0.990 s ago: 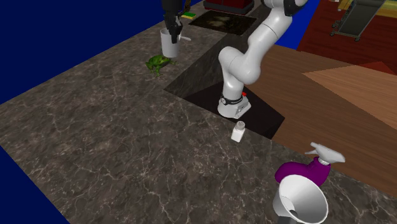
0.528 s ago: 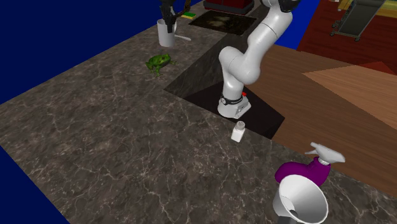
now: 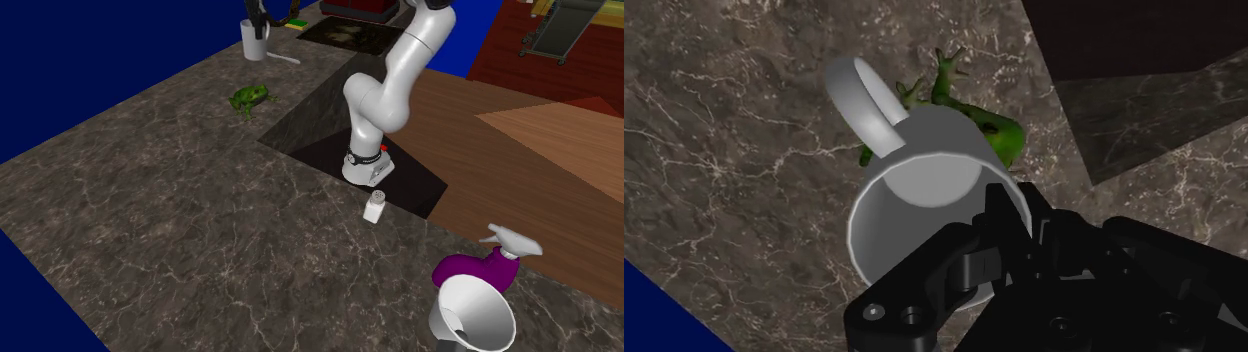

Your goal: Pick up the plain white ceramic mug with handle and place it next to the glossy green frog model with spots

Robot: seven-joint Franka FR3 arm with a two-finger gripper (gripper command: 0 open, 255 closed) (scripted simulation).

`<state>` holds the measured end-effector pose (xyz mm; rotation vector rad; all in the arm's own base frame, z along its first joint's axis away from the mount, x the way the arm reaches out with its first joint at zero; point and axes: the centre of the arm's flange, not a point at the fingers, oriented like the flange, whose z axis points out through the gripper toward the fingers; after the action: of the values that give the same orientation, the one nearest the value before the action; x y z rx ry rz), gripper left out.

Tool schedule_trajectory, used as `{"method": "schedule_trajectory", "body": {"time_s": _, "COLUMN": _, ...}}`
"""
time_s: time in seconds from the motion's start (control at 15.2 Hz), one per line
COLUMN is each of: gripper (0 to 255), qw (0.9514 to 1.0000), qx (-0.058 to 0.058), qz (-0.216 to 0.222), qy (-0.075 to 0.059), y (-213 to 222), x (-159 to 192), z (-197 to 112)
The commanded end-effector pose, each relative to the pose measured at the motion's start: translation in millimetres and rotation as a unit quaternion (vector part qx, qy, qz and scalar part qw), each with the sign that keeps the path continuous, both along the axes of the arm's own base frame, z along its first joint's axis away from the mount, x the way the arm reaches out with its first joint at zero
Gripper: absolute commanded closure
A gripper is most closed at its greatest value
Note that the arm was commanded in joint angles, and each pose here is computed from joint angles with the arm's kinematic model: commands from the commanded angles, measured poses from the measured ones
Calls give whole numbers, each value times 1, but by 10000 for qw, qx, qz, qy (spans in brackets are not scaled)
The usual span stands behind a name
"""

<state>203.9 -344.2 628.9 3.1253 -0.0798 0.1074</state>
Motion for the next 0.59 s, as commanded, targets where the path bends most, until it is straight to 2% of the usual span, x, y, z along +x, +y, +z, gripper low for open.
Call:
{"method": "schedule_trajectory", "body": {"time_s": 0.0, "gripper": 255, "qw": 10000, "qx": -5, "qz": 4, "qy": 2, "y": -26, "x": -9, "z": 2}}
{"method": "schedule_trajectory", "body": {"time_s": 0.53, "gripper": 255, "qw": 10000, "qx": -6, "qz": 3, "qy": 2, "y": -129, "x": -35, "z": 2}}
